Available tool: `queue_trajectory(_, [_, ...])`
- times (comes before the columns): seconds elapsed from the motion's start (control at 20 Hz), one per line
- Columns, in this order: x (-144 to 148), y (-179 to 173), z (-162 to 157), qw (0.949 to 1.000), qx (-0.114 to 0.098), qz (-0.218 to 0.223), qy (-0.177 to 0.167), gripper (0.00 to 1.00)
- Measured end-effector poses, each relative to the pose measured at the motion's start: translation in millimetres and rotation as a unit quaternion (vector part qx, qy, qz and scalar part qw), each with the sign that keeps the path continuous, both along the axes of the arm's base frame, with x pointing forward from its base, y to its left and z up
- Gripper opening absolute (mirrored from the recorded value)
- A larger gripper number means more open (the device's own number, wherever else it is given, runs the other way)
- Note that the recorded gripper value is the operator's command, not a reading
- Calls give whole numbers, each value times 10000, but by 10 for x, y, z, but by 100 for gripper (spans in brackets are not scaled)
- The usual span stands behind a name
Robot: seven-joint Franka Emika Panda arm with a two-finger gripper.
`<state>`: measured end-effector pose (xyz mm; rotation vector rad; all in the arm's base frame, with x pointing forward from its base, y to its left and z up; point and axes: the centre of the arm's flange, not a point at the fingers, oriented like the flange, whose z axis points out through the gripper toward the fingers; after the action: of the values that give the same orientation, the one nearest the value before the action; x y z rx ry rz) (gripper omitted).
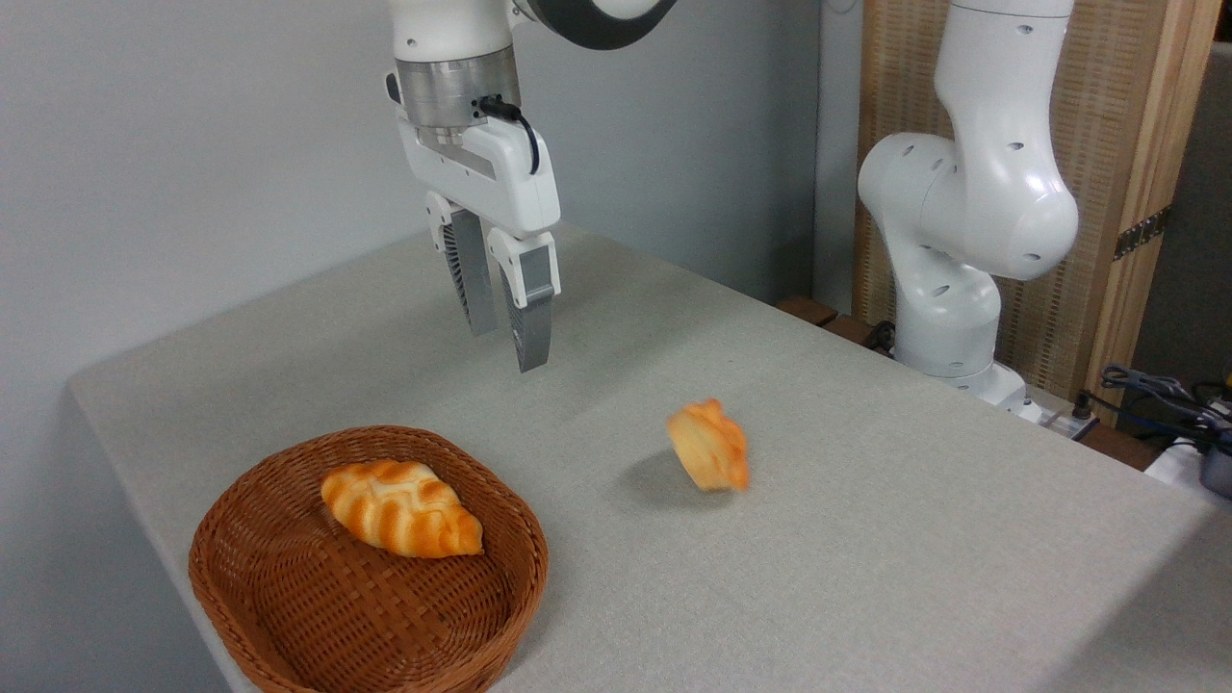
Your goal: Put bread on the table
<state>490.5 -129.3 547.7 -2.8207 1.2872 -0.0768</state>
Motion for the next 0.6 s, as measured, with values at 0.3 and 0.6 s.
queue_trajectory(0.3, [-9, 1, 22, 10000, -9, -2, -20, 100])
queue_trajectory(0.6, [6, 54, 19, 10000, -18, 91, -16, 100])
